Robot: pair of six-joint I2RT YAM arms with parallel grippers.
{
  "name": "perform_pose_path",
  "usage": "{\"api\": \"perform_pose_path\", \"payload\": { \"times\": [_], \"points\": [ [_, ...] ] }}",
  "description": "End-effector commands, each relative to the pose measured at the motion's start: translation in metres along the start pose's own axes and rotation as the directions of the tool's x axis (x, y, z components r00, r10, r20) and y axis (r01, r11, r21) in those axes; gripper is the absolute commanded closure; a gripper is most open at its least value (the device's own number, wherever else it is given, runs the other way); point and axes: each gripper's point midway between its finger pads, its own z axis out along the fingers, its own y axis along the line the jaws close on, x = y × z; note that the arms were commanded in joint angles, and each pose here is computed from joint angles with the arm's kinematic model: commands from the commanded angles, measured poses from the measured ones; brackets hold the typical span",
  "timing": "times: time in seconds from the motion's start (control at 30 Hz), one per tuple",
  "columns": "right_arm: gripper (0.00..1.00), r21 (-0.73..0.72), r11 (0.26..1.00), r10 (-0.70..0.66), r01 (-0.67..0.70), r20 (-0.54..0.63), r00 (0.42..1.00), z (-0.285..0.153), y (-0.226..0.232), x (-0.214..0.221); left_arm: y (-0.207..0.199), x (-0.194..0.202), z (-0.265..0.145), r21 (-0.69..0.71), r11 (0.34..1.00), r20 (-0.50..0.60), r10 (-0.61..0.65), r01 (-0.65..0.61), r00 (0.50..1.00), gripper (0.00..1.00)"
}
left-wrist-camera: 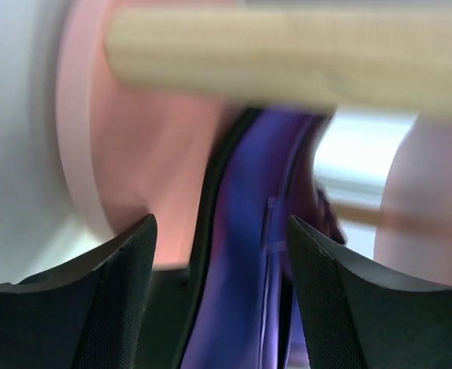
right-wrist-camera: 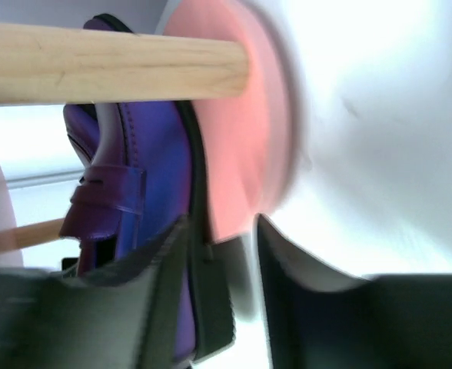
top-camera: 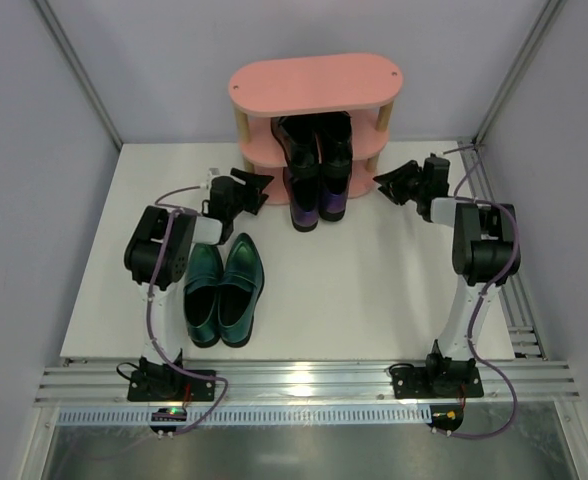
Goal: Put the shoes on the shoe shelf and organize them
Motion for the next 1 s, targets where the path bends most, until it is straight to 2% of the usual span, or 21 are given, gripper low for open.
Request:
{"api": "perform_pose_path", "payload": {
  "times": [0.0,0.03,0.07,0.13,0.2,0.3,0.5,0.53,0.57,0.63,0.77,0.87,0.9,0.97],
  "points": [
    [0.53,-0.078,0.995,-0.050,0.055,0.069,0.996,-0.031,0.022,-0.015,-0.018,0.030,-0.027,0.109,0.990,-0.144,0.102,-0.087,0.984,0.32],
    [0.50,-0.057,0.997,-0.042,0.045,0.060,0.997,-0.038,0.008,-0.004,-0.017,0.034,-0.031,0.121,0.989,-0.162,0.109,-0.090,0.981,0.32],
    [0.46,-0.071,0.996,-0.052,0.058,0.076,0.996,-0.049,0.017,-0.004,-0.013,0.040,-0.038,0.126,0.988,-0.183,0.112,-0.090,0.977,0.32],
    [0.44,-0.067,0.997,-0.044,0.048,0.065,0.997,-0.061,0.005,0.012,-0.001,0.047,-0.053,0.122,0.989,-0.201,0.111,-0.088,0.973,0.33],
    [0.43,-0.089,0.994,-0.057,0.064,0.080,0.995,-0.076,0.012,0.017,0.007,0.047,-0.062,0.112,0.988,-0.189,0.126,-0.106,0.974,0.34],
    [0.42,-0.089,0.991,-0.091,0.098,0.074,0.993,-0.091,0.010,0.032,0.015,0.055,-0.069,0.087,0.987,-0.206,0.151,-0.135,0.967,0.35],
    [0.43,-0.101,0.974,-0.201,0.204,0.035,0.979,-0.108,0.017,0.060,0.012,0.082,-0.065,0.059,0.960,-0.259,0.279,-0.273,0.925,0.39],
    [0.42,-0.096,0.970,-0.224,0.222,-0.009,0.974,-0.108,0.021,0.080,0.013,0.083,-0.065,0.057,0.958,-0.260,0.286,-0.282,0.922,0.39],
    [0.43,-0.085,0.965,-0.247,0.246,0.000,0.969,-0.108,0.024,0.084,0.014,0.083,-0.064,0.056,0.958,-0.256,0.286,-0.281,0.924,0.39],
    [0.43,-0.096,0.936,-0.341,0.337,-0.026,0.940,-0.111,0.043,0.109,0.017,0.081,-0.065,0.048,0.958,-0.251,0.284,-0.281,0.925,0.40],
    [0.43,-0.001,0.851,-0.525,0.525,0.029,0.851,-0.111,0.069,0.126,0.028,0.077,-0.070,0.015,0.954,-0.239,0.294,-0.299,0.925,0.42],
    [0.43,0.019,0.800,-0.600,0.599,0.014,0.800,-0.110,0.082,0.139,0.037,0.074,-0.072,-0.022,0.953,-0.248,0.287,-0.302,0.925,0.43],
    [0.43,0.051,0.797,-0.604,0.602,0.044,0.796,-0.109,0.087,0.131,0.039,0.075,-0.072,-0.028,0.953,-0.251,0.284,-0.300,0.925,0.44],
    [0.44,0.065,0.790,-0.612,0.610,0.028,0.790,-0.105,0.087,0.134,0.043,0.074,-0.072,-0.041,0.954,-0.255,0.277,-0.296,0.927,0.45]
  ]
}}
